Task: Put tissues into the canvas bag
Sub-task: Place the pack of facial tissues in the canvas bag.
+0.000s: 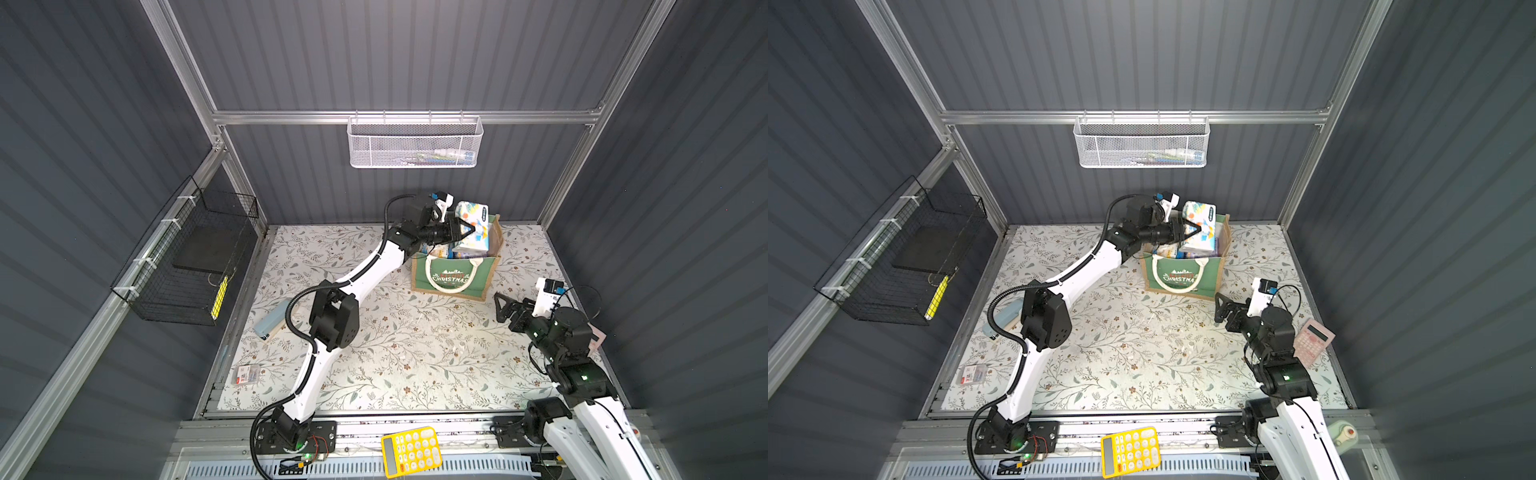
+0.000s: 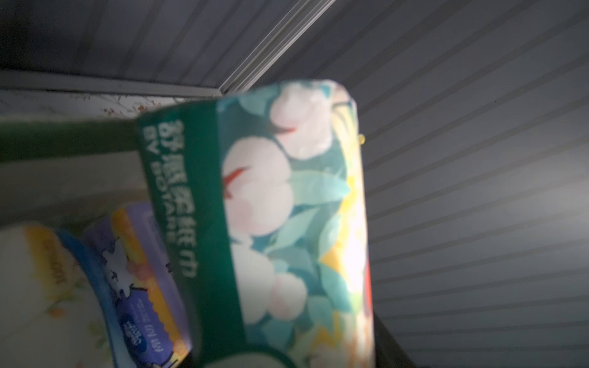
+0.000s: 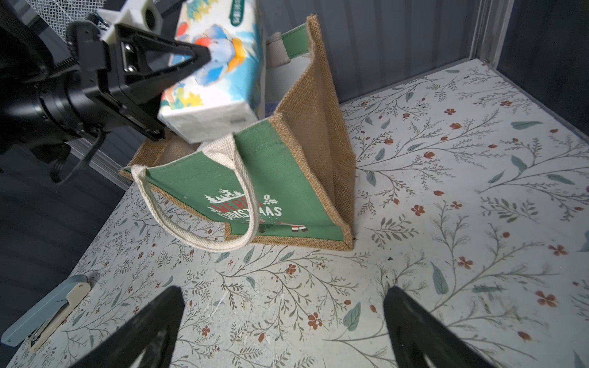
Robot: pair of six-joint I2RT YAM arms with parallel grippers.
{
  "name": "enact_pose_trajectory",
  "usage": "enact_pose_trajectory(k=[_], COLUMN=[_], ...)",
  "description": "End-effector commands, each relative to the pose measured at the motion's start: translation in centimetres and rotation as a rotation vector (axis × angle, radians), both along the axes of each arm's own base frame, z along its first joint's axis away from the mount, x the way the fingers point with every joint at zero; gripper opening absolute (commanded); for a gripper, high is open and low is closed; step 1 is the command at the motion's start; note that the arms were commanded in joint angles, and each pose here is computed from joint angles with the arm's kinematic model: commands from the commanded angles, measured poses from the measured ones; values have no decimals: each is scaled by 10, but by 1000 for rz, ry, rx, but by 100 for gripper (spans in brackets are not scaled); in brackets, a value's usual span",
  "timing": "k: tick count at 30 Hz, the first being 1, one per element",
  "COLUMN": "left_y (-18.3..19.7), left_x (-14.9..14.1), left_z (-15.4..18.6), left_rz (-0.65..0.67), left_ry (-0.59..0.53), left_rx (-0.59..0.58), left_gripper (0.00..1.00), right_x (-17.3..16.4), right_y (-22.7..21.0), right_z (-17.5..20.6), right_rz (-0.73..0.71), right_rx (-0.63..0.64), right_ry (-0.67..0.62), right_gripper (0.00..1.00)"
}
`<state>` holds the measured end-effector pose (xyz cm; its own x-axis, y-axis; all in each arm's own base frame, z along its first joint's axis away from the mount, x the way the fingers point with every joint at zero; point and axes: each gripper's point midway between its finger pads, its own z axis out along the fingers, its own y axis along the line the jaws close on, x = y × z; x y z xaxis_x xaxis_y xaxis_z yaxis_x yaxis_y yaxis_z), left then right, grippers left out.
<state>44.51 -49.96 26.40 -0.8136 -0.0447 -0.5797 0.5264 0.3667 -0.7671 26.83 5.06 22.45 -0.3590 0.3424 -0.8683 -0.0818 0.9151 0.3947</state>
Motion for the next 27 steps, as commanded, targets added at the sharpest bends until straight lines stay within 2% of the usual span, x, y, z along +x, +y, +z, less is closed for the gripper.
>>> enact_pose_trajectory(k=[1, 6, 11, 17, 18, 24, 27], left_y=[-6, -7, 2, 26, 33, 83, 121], left_x=[-4, -3, 0, 6, 6, -13, -30], left_z=[-15, -35, -34, 26, 39, 107, 123], left_rz=[-1, 11, 42, 128, 149, 237, 299], left_ry=[0, 18, -3, -163, -200, -386, -486], left_rx=[59, 123, 177, 213, 230, 304, 380], left_gripper=[54, 61, 79, 94, 100, 100, 100], right_x=[2, 4, 8, 11, 11, 15, 20], right_y=[0, -7, -14, -23, -24, -38, -44], right_z=[0, -5, -9, -4, -3, -8, -14], right_rz=[1, -27, -46, -70, -75, -133, -161], right_rx=[12, 2, -7, -44, -49, -103, -136], right_ry=[-9, 1, 19, 16, 15, -8, -58], right_gripper=[99, 99, 99, 99, 99, 99, 99])
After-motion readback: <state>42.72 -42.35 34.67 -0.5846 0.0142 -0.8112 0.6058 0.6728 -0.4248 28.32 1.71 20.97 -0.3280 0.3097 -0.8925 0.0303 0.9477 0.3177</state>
